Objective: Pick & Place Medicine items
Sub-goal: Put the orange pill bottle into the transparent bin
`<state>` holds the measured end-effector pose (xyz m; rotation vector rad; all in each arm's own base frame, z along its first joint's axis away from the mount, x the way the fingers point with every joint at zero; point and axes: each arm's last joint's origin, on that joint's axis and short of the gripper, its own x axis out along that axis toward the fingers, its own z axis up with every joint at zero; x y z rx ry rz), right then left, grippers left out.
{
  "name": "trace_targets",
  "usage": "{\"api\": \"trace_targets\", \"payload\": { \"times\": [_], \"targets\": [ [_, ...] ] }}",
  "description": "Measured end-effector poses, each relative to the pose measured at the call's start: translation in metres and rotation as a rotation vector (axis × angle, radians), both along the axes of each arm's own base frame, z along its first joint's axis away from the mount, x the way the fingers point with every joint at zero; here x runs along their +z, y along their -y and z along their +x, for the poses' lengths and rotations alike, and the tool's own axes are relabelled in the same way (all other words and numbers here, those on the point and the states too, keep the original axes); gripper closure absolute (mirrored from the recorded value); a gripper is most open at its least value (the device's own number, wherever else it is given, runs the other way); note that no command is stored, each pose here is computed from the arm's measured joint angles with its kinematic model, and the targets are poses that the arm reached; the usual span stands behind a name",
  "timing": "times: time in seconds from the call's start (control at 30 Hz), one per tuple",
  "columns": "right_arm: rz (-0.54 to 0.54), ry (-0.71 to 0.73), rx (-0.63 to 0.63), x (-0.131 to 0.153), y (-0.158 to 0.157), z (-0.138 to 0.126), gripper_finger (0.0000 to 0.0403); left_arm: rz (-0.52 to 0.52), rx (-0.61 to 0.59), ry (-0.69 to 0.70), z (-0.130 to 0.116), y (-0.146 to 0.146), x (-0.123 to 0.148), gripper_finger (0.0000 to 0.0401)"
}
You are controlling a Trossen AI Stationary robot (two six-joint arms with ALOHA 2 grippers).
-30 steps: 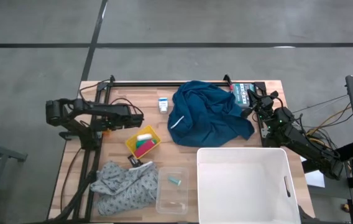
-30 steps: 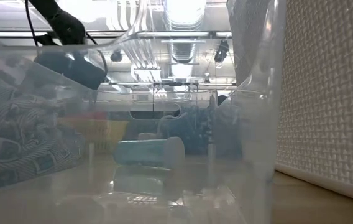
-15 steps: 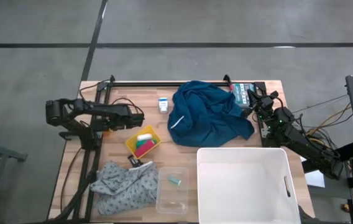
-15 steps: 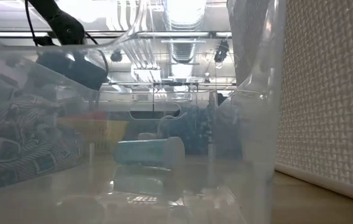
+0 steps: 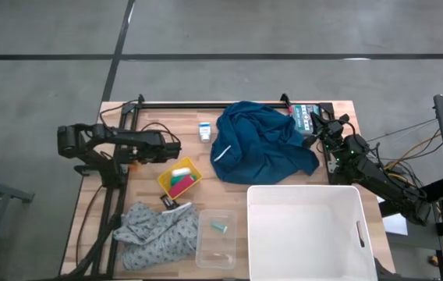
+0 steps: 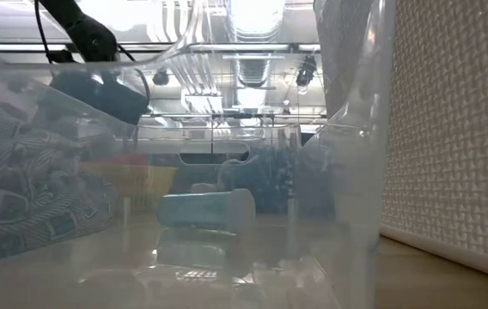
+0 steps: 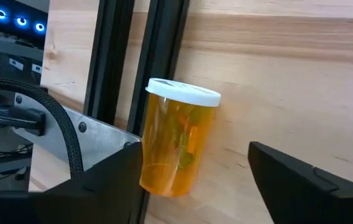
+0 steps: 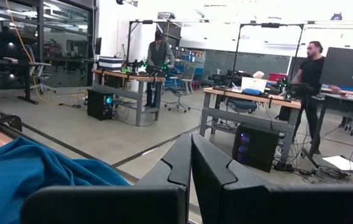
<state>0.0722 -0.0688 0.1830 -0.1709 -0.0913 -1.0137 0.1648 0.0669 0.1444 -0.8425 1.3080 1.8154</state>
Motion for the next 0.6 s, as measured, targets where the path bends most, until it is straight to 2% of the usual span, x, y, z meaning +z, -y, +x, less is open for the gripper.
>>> {"api": "trace_targets", "payload": {
  "times": [0.2, 0.6],
  "targets": [
    [0.000, 0.000, 0.000, 0.0000, 0.0000, 0.0000, 0.0394, -0.002, -0.002, -0.014, -0.0011, 0.0003, 0.0006, 0.0088],
    [0.000, 0.000, 0.000, 0.0000, 0.0000, 0.0000, 0.0394, -0.017, -0.049, -0.035, -0.0034, 0.0006, -0.0019, 0.0100]
  ]
}}
